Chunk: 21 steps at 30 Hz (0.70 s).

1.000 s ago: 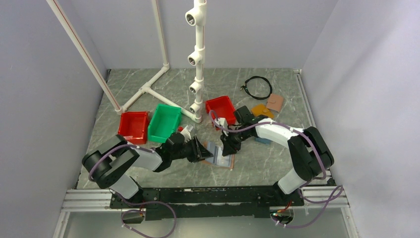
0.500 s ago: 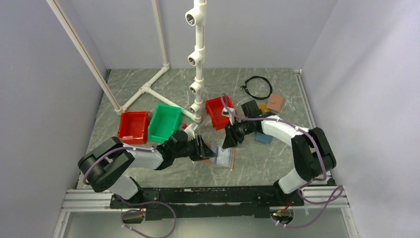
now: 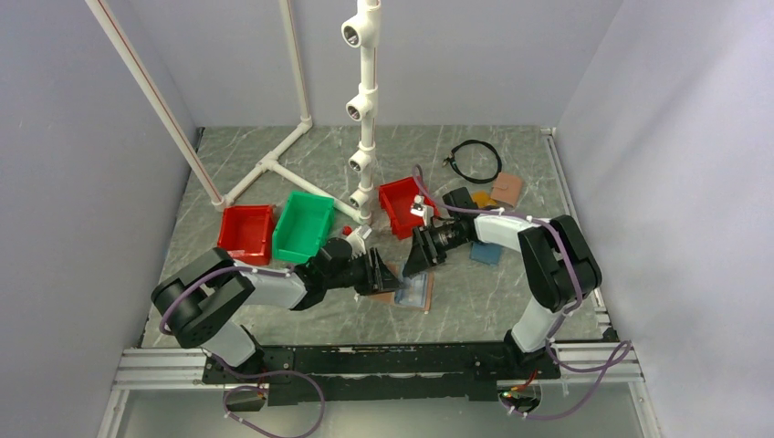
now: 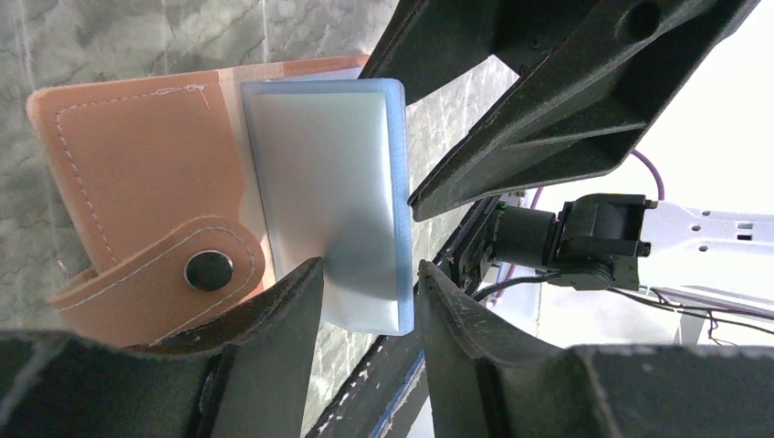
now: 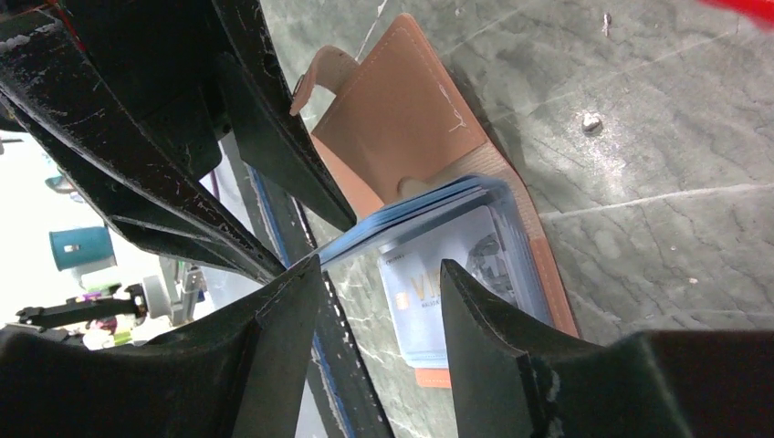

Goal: Take the credit cards out of the card holder
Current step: Remove the credit card from the card holder.

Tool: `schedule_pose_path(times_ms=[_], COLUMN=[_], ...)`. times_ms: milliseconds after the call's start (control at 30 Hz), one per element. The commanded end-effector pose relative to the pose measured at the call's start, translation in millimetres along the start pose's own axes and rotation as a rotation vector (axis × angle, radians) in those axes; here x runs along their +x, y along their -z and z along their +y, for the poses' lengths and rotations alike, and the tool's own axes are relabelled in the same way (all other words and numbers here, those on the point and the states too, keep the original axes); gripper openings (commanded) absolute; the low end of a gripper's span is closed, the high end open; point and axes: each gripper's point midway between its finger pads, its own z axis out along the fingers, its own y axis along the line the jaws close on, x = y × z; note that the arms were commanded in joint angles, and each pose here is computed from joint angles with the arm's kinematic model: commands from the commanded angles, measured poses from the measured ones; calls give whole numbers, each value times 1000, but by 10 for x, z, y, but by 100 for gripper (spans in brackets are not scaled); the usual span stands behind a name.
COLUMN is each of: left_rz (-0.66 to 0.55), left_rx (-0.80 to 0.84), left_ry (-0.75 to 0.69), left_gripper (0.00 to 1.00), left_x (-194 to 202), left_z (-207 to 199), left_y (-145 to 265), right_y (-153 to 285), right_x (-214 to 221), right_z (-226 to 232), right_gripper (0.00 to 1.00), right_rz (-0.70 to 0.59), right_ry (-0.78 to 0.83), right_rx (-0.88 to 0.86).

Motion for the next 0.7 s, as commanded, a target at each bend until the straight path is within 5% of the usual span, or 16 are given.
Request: schedule_pose_path(times_ms=[0, 667], left_rz=[-2, -27], left_rx=[39, 4], left_ry=[-34, -16], left_gripper=[48, 47], left_x=[-51, -53], left_z=[-128, -24], left_y=[-51, 10], right_y=[-9, -23], right_x=[-138, -100], right_z=[78, -228], right_gripper=[53, 39], right_rz=[-22, 7], right_ry=[19, 46], right_rx=[-35, 122])
